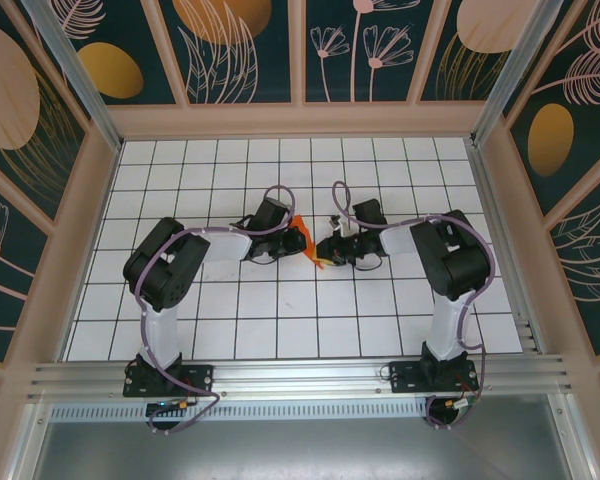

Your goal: Fold a paper plane with a square sheet of paper (pick it up from the middle)

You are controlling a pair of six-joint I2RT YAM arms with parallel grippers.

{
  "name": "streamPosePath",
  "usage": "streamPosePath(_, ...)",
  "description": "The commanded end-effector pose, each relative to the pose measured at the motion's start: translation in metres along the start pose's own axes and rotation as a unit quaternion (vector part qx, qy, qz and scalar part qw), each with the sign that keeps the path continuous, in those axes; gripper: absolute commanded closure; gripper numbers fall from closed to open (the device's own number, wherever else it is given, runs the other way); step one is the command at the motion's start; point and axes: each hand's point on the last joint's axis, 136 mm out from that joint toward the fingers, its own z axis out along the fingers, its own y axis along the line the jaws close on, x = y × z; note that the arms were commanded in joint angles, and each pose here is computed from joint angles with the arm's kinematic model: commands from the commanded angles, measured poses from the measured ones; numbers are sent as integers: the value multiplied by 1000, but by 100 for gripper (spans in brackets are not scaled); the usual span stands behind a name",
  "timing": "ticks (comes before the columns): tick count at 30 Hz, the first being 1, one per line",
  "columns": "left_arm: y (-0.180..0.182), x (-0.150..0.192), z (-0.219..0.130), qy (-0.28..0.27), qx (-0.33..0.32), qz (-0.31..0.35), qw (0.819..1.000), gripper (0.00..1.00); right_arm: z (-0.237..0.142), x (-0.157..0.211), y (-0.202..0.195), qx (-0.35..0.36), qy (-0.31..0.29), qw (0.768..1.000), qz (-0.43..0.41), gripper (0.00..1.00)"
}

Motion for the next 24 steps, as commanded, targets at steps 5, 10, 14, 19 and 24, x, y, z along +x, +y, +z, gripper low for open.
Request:
streamPosePath(5,52,15,15,15,-93,-16,995,85,-21,-11,14,20,-38,999,-11,79)
streamPosePath(10,52,16,16,17,-93,-15,995,85,-16,-7,3,49,-32,998,-13,77)
streamPosePath(14,53,17,16,18,-94,-16,995,85,-10,-2,0,56,-20,998,-17,76)
streamPosePath(19,54,16,16,18,-96,-16,995,85,-1,4,-5,65,-3,998,-23,77)
streamPosePath(24,55,17,16,18,-100,-15,995,85,4,10,-13,77,9,997,-24,81)
